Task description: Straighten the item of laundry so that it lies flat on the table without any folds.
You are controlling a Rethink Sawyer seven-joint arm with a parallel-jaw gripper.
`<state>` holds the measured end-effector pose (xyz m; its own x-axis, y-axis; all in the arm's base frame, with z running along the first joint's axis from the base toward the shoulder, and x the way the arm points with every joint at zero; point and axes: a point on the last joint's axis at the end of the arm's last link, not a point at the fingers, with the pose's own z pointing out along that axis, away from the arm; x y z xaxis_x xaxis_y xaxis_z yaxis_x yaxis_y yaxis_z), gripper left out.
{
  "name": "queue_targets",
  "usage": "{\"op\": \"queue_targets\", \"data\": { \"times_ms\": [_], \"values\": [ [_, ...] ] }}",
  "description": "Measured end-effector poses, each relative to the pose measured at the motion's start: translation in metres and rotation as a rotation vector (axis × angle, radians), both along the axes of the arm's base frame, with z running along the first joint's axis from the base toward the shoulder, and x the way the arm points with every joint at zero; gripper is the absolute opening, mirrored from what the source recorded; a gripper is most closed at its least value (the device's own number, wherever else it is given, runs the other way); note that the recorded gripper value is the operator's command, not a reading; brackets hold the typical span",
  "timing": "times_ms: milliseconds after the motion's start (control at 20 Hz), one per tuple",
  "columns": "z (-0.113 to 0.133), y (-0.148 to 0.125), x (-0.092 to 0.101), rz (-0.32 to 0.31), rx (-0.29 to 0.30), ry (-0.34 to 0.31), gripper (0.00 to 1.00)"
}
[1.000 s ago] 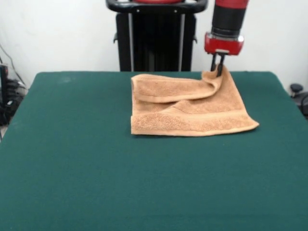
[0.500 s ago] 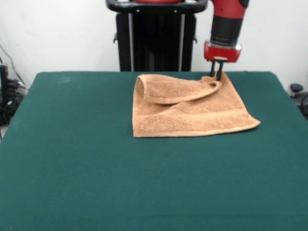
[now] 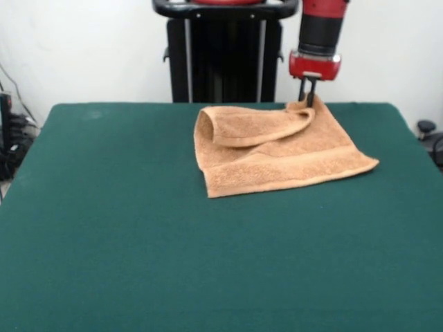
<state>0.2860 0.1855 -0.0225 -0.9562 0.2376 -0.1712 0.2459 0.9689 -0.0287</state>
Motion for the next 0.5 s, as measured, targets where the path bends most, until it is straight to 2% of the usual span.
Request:
{"op": "queue_targets", "data": {
  "times_ms": [200, 250, 350, 400, 500],
  "values": [
    [0.004, -0.001, -0.026, 0.008, 0.007, 0.048, 0.0],
    [0.008, -0.001, -0.039, 0.02, 0.011, 0.075, 0.0],
    [0.01, -0.002, -0.049, 0.029, 0.013, 0.095, 0.0],
    [0.013, -0.002, -0.062, 0.04, 0.016, 0.12, 0.0],
    [0.014, -0.002, -0.07, 0.048, 0.018, 0.135, 0.0]
  ]
}}
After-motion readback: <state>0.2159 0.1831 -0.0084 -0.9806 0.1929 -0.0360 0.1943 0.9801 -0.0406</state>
